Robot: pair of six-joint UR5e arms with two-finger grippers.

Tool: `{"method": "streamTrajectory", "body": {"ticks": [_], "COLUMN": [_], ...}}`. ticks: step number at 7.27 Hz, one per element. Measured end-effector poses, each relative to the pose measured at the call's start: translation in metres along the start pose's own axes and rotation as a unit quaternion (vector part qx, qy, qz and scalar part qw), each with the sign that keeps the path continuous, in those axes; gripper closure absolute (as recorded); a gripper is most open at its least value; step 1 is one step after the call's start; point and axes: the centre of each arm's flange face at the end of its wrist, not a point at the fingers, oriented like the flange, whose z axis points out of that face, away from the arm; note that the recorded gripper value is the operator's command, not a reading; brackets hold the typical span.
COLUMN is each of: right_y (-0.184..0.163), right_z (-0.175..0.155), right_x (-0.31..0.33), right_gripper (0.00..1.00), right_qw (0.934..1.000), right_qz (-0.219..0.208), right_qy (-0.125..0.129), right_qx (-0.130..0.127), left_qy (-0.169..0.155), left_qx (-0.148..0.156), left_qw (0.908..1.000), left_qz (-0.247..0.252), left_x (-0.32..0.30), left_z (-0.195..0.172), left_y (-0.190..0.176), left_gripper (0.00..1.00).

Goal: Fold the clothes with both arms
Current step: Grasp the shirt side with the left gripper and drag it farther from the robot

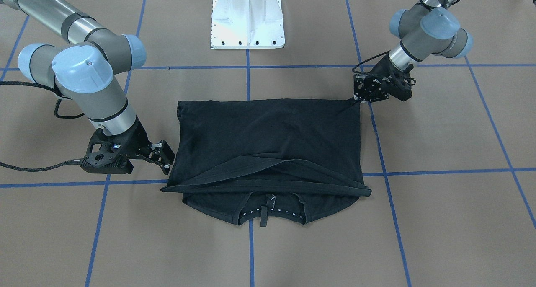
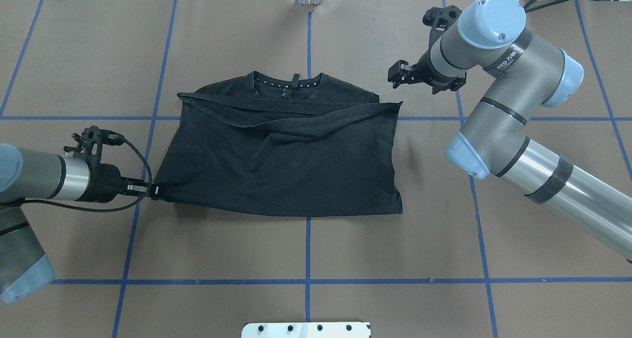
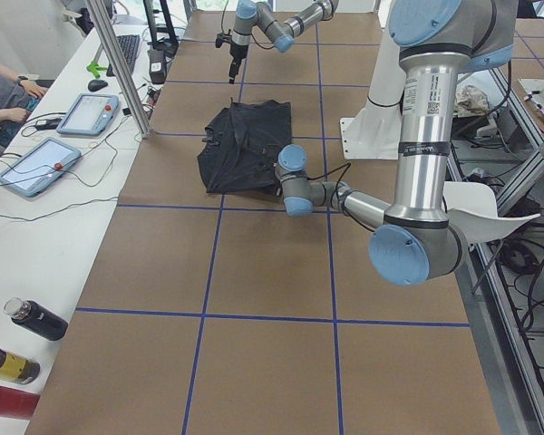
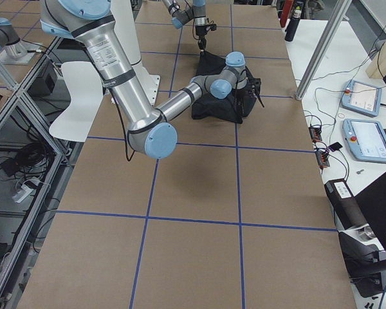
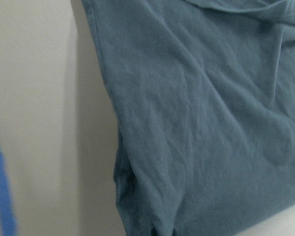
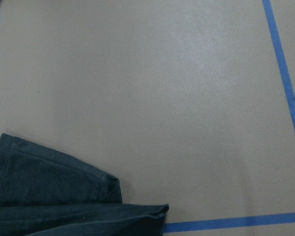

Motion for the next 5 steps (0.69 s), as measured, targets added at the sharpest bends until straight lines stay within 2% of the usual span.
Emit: {"method": "streamTrajectory", "body": {"ticks": [1,3,5], "right_y": [0.001,0.003,0.005], "right_z": [0.001,0.002,0.001], "right_x": [0.000,-0.002,-0.007], "right_gripper": [0.00,0.00,0.00], "right_qw": [1.0000,1.0000,1.0000], "right_qz": [0.000,-0.001,-0.001], "right_qy": [0.000,0.000,-0.003], "right_qx": [-0.001,-0.002,-0.002], "left_qy": [-0.031,-0.101,-0.179], "left_qx": [0.013,0.032,0.044], "left_qw": [0.9991,0.9927,0.9782], "left_qz": [0.026,0.057,0.095], "left_x": [-0.020,-0.053,-0.099], "left_z": [-0.003,0.027,0.053], "left_y": [-0.027,-0.127,-0.233], "left_gripper": [1.00,1.00,1.00]}}
